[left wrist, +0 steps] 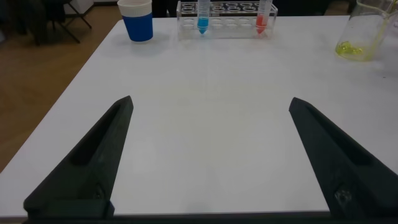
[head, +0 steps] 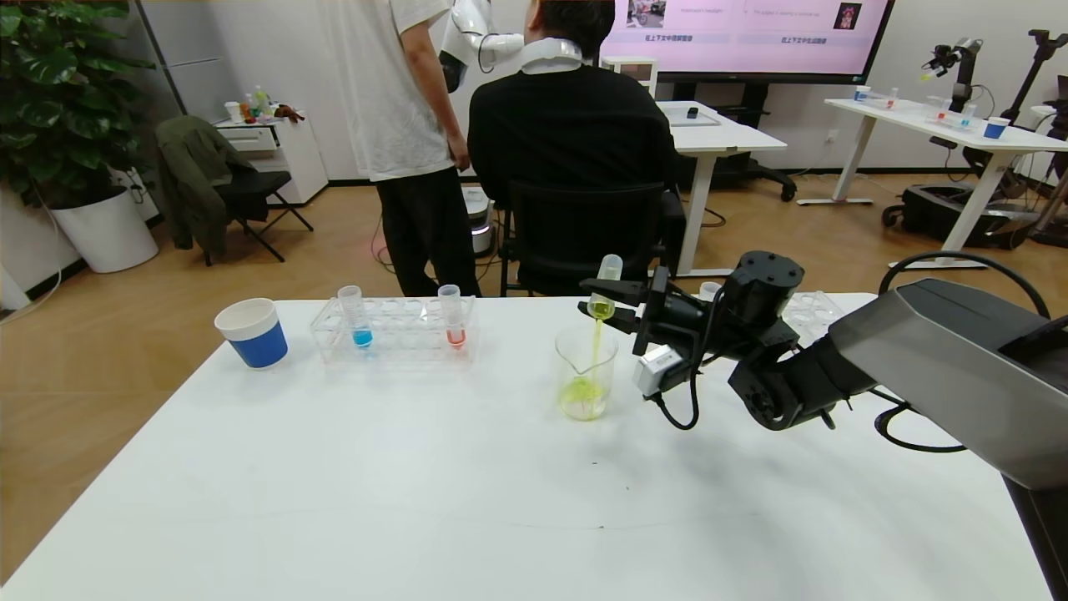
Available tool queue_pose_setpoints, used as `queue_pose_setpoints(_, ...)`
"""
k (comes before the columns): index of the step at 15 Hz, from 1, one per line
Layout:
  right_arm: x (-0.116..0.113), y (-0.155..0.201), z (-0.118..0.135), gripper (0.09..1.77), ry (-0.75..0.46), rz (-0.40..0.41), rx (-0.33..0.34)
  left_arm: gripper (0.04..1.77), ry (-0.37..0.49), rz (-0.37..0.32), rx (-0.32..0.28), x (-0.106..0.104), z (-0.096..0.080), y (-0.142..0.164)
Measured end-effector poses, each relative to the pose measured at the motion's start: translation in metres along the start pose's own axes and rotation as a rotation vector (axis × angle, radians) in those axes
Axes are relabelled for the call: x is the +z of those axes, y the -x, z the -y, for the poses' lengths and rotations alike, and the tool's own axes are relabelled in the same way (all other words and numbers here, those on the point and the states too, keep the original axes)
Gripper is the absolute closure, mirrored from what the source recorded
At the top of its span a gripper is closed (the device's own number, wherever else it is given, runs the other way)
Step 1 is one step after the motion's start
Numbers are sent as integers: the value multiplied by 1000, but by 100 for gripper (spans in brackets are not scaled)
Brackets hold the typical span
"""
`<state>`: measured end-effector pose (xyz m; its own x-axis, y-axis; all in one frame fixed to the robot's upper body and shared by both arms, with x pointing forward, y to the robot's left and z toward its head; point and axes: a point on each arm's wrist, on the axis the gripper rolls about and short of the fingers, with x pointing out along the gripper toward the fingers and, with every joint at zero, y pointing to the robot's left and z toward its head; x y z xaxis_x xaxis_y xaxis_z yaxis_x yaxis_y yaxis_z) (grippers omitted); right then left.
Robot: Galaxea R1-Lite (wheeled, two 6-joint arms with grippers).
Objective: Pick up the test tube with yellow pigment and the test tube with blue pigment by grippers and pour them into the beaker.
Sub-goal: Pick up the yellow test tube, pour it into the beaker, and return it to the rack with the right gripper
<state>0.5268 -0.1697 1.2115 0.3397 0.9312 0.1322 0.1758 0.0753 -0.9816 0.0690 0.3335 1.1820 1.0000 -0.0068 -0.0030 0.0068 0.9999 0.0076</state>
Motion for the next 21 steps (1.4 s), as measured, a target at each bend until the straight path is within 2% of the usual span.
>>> queue_pose_setpoints(9, 1, -1, 0, 136, 123, 33, -1, 6, 0, 0, 0, 0, 0, 0)
queue_pose_setpoints(14, 3, -1, 2, 136, 102, 36, 4, 6, 0, 0, 0, 0, 0, 0)
queue_pose_setpoints(16, 1, 0, 11, 136, 9, 28, 10, 6, 0, 0, 0, 0, 0, 0)
queue_pose_setpoints(18, 3, -2, 28, 136, -156, 23, -2, 6, 0, 0, 0, 0, 0, 0)
queue_pose_setpoints(19, 5, -4, 38, 136, -250, 10, -18, 6, 0, 0, 0, 0, 0, 0)
queue_pose_setpoints(21, 5, -2, 67, 136, -397, -62, -96, 6, 0, 0, 0, 0, 0, 0)
